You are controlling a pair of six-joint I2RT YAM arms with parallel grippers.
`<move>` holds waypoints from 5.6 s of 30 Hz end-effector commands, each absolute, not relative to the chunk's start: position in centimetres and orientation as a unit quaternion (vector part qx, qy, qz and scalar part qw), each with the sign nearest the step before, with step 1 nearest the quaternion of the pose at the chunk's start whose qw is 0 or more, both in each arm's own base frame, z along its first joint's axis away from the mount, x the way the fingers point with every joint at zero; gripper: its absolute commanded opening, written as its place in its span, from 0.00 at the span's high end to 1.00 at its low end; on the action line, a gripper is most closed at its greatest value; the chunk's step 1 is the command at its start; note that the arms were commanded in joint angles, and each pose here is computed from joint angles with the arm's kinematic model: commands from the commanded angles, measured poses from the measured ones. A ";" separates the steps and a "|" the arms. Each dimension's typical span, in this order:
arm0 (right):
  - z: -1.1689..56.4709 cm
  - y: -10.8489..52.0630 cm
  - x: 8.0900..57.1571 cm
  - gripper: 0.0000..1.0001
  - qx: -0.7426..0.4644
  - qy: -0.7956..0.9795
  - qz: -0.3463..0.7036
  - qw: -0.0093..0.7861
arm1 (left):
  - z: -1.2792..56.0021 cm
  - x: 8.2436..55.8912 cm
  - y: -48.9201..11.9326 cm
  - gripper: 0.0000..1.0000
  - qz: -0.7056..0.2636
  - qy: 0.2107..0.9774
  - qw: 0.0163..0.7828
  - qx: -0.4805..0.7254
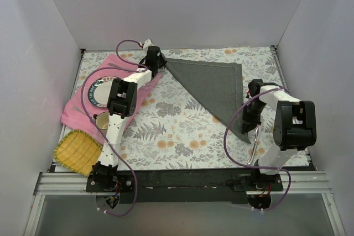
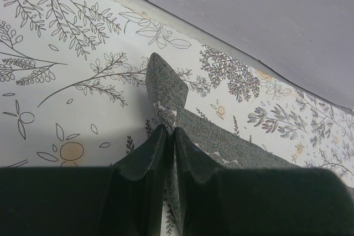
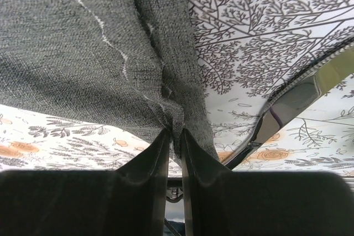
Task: Fold the napkin, place the utensils inside, and roll it up
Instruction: Fold the napkin
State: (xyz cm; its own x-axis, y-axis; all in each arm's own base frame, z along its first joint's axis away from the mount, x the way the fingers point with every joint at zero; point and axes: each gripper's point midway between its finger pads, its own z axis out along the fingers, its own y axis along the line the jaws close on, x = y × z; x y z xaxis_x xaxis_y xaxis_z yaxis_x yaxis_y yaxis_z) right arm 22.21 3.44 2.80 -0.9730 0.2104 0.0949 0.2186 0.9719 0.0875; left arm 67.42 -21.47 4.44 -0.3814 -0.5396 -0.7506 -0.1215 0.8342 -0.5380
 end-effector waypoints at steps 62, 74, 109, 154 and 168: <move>12.1 8.2 40.0 0.48 -0.096 -0.974 -0.131 -0.160 | 22.6 58.8 -23.6 0.40 -0.323 0.805 0.468 -0.167; 9.7 7.4 27.0 0.51 -0.095 -0.992 -0.054 -0.064 | 26.1 41.3 -26.2 0.43 -0.392 0.829 0.381 -0.117; 3.1 -1.5 15.1 0.61 -0.277 -0.961 0.017 -0.008 | 26.9 27.2 -23.4 0.40 -0.381 0.861 0.335 -0.038; 1.3 -0.9 14.8 0.64 -0.239 -0.969 0.049 0.034 | 27.4 27.7 -21.8 0.39 -0.349 0.864 0.358 -0.051; 1.1 -3.0 20.5 0.64 -0.195 -0.977 0.082 0.007 | 26.9 27.5 -21.6 0.39 -0.344 0.868 0.354 -0.054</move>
State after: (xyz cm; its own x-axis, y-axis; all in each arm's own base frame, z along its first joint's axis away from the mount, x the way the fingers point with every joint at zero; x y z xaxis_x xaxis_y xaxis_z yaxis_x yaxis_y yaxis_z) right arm 16.00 -1.89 1.52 -0.8974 0.4247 0.1196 0.4020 0.8988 -0.1751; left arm 27.70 -22.21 25.14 -0.7734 -0.3279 -0.5425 0.1274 0.7580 -0.6397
